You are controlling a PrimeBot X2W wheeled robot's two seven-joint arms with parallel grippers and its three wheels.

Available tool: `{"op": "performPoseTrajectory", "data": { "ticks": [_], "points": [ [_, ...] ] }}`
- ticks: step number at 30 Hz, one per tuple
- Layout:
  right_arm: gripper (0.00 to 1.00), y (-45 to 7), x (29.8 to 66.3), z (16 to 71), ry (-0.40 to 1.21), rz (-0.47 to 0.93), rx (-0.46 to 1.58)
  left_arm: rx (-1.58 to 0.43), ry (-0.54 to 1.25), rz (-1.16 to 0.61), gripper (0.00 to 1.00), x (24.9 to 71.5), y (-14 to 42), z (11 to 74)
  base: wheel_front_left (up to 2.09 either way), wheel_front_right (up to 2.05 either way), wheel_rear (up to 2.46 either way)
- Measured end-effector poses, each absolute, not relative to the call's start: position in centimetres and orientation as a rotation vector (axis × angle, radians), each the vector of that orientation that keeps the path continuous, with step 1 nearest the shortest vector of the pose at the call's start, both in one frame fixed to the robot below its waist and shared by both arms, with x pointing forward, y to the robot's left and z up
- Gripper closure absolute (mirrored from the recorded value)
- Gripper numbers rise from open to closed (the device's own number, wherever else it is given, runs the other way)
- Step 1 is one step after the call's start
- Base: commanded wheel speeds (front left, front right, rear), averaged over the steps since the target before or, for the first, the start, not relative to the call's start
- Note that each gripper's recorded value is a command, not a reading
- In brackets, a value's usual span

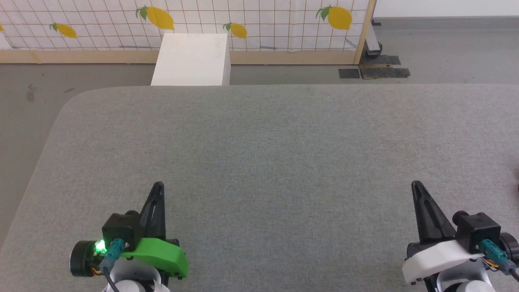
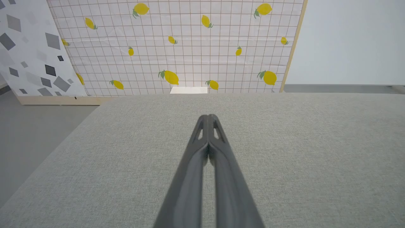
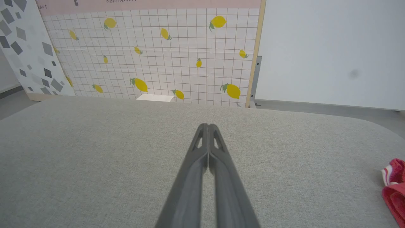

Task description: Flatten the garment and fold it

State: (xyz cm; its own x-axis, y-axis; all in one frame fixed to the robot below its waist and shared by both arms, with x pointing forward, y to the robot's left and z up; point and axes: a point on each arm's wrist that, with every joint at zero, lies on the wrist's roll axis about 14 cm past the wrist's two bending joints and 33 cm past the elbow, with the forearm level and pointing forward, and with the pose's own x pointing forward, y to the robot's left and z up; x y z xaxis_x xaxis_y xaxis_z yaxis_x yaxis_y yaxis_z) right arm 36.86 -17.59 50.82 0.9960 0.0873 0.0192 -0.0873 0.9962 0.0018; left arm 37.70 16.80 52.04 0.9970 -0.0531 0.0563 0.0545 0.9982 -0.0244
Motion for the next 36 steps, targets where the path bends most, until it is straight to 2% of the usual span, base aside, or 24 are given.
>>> {"op": "performPoseTrajectory", "data": {
  "ticks": [36],
  "points": [
    [1.0,-16.85,36.83,51.54,0.002,0.109,-0.021,0.019,-0.034,-0.035,1.0,37.62,17.2,52.71,0.0,0.0,0.0]
  ]
}}
